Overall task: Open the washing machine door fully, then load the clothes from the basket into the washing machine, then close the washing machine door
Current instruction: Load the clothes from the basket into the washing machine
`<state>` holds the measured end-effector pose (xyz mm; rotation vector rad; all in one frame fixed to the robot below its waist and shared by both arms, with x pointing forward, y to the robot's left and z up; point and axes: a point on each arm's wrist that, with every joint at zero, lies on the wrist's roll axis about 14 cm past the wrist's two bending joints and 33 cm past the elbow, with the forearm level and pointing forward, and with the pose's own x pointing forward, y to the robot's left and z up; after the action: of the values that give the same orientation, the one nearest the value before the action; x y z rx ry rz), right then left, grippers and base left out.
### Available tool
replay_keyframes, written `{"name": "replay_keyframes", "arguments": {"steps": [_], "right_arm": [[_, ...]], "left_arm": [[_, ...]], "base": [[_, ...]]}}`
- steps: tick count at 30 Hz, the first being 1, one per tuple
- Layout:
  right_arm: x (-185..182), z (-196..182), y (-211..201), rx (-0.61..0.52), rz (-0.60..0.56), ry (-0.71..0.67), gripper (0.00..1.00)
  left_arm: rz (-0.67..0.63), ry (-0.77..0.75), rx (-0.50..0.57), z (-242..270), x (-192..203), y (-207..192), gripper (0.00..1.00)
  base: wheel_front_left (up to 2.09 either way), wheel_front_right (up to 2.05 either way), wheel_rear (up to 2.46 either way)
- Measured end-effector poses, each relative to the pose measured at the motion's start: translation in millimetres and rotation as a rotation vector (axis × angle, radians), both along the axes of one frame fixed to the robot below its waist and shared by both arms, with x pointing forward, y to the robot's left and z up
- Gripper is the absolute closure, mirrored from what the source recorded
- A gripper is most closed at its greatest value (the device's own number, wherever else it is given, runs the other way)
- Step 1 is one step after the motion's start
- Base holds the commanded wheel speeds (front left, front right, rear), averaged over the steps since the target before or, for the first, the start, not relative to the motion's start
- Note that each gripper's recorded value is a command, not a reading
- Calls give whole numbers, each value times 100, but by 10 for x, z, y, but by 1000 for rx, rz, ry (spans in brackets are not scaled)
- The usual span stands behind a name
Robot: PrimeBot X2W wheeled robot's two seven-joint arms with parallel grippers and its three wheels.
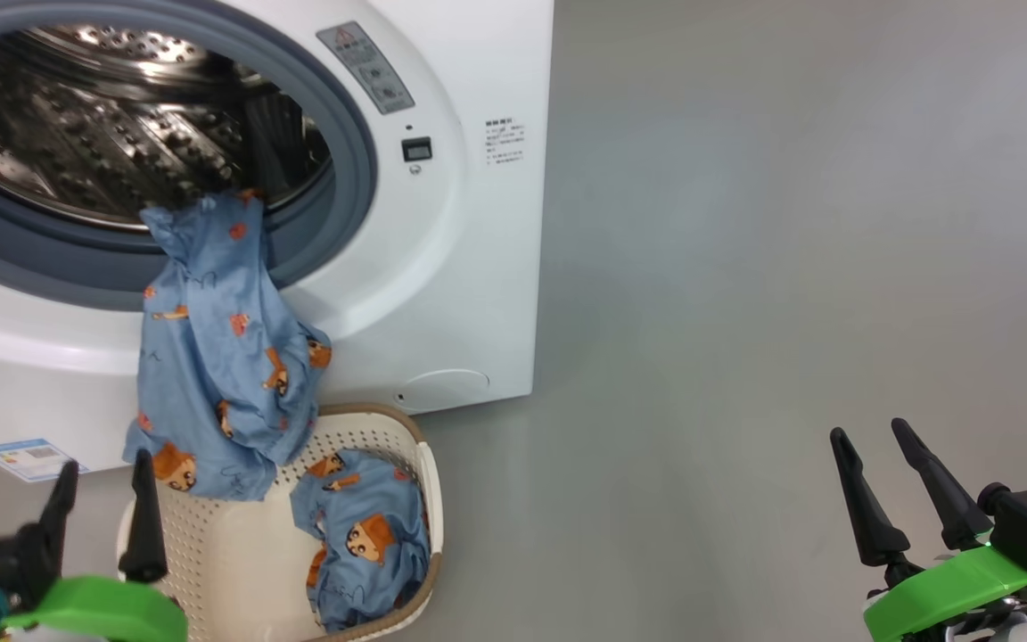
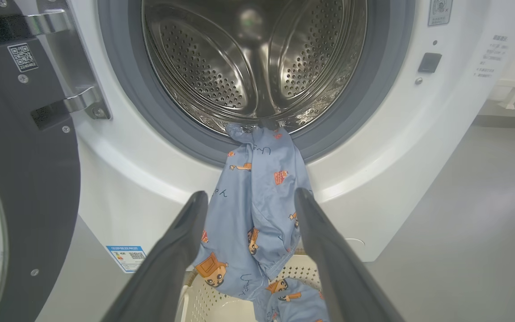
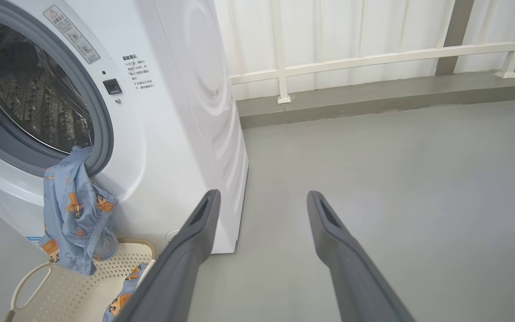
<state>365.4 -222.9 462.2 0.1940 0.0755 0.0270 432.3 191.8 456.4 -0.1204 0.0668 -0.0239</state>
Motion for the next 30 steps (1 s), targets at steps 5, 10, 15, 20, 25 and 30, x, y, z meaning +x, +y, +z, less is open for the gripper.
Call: {"name": "replay_keyframes", "arguments": {"steps": [5, 10, 15, 20, 25, 30], "right_arm": [[-8, 82, 6, -2, 9, -24, 0], [-109, 16, 8, 2, 7, -4, 0], [-119, 49, 36, 3, 14, -15, 0], [-177, 22, 66, 4, 20, -8, 0], [-199, 4, 87, 5, 24, -3, 0], [-205, 0, 79, 5, 21, -1, 0]], "left_arm": [[26, -2, -2, 16, -217, 80, 0], [60, -15, 6, 62, -376, 204, 0], [78, -23, 10, 89, -514, 264, 0], [99, -20, 3, 81, -638, 315, 0], [111, -23, -4, 90, -676, 330, 0], [112, -24, -5, 92, -669, 331, 0]], "base": [[0, 0, 0], [0, 0, 0], [0, 0, 0], [0, 0, 0], [0, 0, 0], [0, 0, 0]]}}
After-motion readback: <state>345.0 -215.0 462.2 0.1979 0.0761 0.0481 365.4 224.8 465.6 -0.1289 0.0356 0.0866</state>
